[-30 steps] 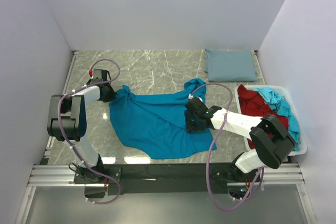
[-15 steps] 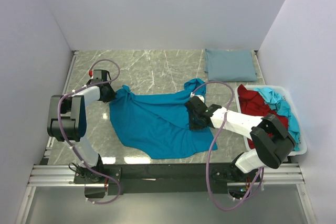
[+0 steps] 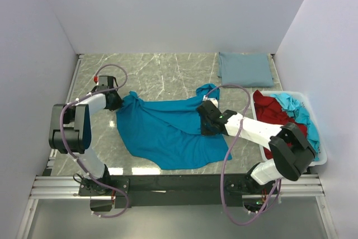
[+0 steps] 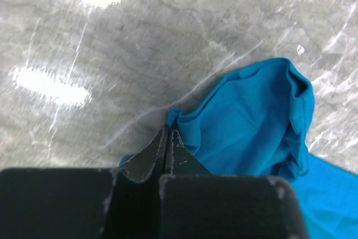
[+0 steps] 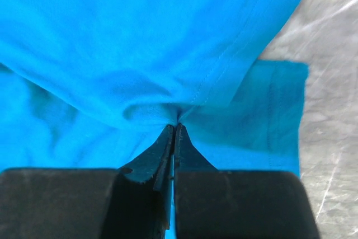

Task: Fold and stack the t-shirts
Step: Flatten the tshirt out

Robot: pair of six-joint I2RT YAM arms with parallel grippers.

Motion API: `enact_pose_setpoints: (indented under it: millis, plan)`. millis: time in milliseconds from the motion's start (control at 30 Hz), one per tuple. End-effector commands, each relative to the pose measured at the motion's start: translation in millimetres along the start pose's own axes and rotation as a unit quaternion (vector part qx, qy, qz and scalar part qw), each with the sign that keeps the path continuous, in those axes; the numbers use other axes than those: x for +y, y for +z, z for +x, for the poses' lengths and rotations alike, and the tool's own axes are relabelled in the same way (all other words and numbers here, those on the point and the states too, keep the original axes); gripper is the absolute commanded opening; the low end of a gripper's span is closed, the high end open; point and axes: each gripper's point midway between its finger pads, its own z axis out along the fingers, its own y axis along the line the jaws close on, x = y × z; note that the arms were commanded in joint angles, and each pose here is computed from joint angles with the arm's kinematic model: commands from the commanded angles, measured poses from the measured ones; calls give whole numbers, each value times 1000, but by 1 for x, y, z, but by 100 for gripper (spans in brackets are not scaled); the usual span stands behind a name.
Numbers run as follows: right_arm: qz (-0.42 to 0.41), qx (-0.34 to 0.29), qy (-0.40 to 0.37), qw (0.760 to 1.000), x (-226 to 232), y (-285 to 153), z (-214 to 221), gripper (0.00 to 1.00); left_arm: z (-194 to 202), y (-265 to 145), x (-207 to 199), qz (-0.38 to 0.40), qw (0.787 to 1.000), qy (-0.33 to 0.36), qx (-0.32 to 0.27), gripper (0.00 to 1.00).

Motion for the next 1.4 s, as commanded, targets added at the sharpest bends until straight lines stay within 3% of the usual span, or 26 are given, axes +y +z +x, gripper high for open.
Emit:
enact_pose_setpoints:
  millis: [0, 200, 467, 700, 933, 1000, 1133, 1167, 1367]
  plan:
    - [-21, -108, 14, 994, 15, -30, -59, 0, -20, -19, -8, 17, 999, -3, -42, 0]
    - [-15, -234, 32, 972, 10, -77, -115, 0, -50, -58, -18, 40, 994, -25, -102, 0]
    - [7, -413, 53, 909, -16, -201, -192, 0, -129, -186, -52, 125, 957, -64, -255, 1]
    - [-5, -523, 83, 848, -48, -322, -213, 0, -174, -349, -65, 220, 889, -87, -392, 1]
    - [-69, -601, 95, 791, -72, -447, -208, 0, -179, -505, -56, 296, 811, -84, -498, 1]
    - [-102, -603, 76, 787, -66, -465, -202, 0, -176, -550, -52, 312, 789, -74, -524, 1]
    - [-173, -620, 47, 764, -60, -516, -187, 0, -171, -617, -41, 325, 754, -60, -568, 1]
    - [-180, -619, 40, 763, -59, -520, -184, 0, -168, -643, -36, 331, 736, -58, -587, 1]
    - [-228, -637, 27, 736, -61, -553, -165, 0, -161, -699, -24, 341, 695, -49, -631, 1]
